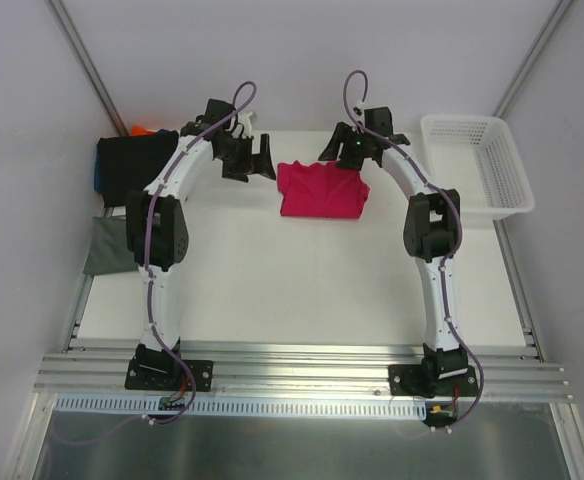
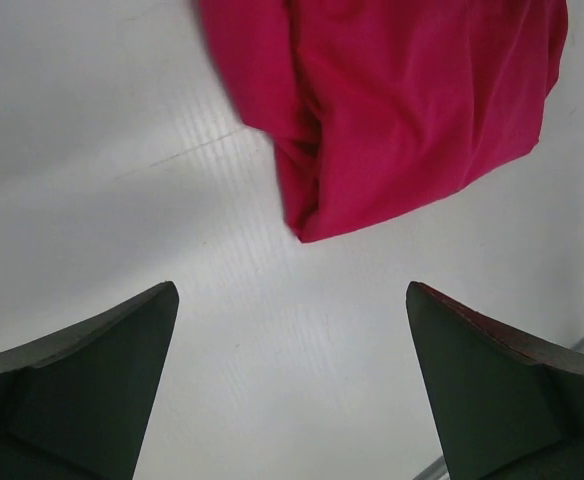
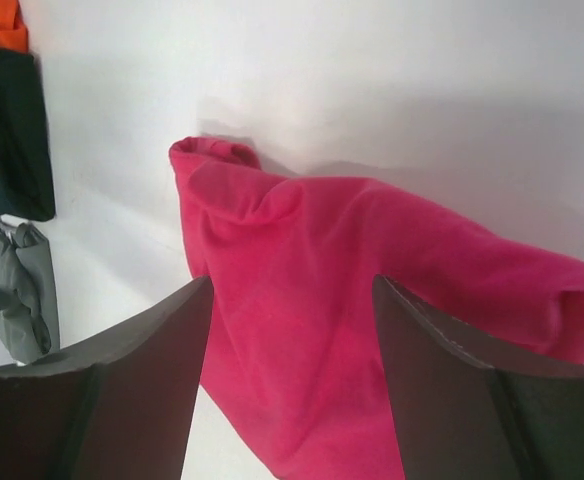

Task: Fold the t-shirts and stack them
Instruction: Fold the tshirt

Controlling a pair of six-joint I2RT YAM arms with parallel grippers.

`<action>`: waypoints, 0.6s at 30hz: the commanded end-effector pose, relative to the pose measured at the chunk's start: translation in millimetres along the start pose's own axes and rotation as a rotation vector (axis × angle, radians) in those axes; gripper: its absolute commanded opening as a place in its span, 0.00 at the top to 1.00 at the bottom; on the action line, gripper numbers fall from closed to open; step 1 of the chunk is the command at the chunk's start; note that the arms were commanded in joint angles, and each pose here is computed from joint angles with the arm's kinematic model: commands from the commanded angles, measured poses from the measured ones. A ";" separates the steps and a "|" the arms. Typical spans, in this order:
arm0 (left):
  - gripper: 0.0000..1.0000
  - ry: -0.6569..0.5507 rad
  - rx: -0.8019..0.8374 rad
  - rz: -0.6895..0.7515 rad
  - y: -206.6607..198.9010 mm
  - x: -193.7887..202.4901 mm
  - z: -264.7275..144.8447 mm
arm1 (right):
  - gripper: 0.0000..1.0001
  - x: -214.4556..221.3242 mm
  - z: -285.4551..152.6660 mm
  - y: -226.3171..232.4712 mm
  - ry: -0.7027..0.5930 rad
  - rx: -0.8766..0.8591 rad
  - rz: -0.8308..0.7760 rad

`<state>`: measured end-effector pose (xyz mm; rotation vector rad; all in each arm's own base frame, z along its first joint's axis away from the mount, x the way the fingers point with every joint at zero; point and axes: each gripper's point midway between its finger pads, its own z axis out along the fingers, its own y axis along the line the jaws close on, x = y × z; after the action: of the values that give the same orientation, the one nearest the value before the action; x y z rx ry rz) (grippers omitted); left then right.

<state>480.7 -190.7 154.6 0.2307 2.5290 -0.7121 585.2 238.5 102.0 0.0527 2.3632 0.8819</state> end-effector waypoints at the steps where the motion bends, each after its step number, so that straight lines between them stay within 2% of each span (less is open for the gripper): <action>1: 0.01 0.086 0.229 -0.092 -16.8 6.3 36.4 | 0.32 5.2 -3.1 26.7 0.008 -0.047 -0.009; 5: 0.01 0.096 0.306 -0.110 -13.2 2.6 66.0 | 0.32 16.3 -13.5 26.9 0.042 -0.041 0.005; 9: 0.01 0.115 0.377 -0.191 -10.8 4.6 91.6 | 0.32 26.9 -19.3 22.0 0.067 -0.018 0.007; 18: 0.01 0.122 0.459 -0.275 -8.0 4.6 122.4 | 0.31 49.5 -19.0 10.8 0.120 0.030 -0.003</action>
<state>517.0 -254.2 62.5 0.1026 2.5540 -1.3156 539.5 248.1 61.3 0.0485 2.5198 0.8834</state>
